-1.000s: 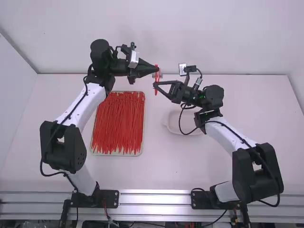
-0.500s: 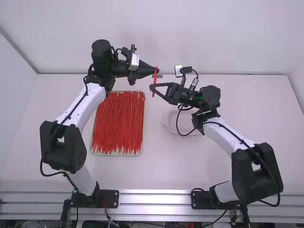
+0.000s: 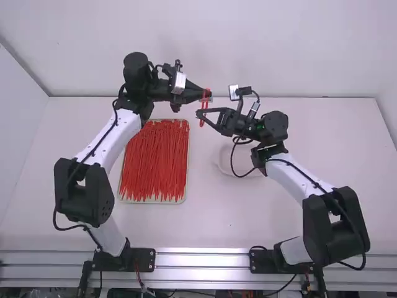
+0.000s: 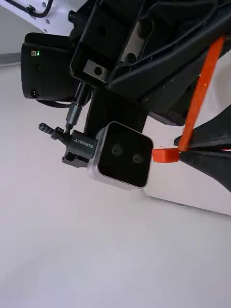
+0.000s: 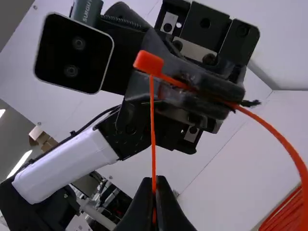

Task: Fasten the cable tie

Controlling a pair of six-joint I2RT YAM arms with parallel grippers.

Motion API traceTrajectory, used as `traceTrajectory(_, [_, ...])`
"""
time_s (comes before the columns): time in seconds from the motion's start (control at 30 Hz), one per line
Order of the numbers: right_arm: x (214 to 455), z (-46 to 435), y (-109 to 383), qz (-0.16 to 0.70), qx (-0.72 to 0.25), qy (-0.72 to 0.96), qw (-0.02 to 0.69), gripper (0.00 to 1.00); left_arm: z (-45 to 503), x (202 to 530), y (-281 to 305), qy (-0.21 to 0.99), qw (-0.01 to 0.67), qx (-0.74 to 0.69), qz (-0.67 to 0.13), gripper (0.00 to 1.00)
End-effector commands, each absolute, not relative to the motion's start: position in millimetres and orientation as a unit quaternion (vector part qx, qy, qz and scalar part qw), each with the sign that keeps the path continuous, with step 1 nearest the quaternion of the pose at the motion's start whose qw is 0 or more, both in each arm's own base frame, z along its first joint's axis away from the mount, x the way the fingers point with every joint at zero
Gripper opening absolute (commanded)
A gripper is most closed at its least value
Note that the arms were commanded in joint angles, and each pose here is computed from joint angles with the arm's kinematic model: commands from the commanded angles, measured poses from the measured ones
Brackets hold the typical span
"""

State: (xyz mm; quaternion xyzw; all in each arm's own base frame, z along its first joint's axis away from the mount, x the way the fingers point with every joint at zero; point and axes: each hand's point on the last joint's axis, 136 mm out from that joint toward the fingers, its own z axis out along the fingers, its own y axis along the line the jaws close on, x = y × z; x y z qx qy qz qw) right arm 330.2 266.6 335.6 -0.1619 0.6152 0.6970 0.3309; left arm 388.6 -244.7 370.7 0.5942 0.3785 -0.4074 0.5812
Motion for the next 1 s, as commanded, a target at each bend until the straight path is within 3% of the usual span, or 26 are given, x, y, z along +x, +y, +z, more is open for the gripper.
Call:
traceTrajectory(0.0, [335.3, 345.3, 262.8, 0.695, -0.168, 0.609, 0.344, 0.00, 374.7, 387.9, -246.4, 0.366, 0.582, 0.602, -0.406, 0.02])
traceTrajectory(0.97, [332.0, 343.7, 262.4, 0.696, -0.177, 0.610, 0.335, 0.00, 374.8, 399.5, -235.0, 0.383, 0.593, 0.590, -0.391, 0.02])
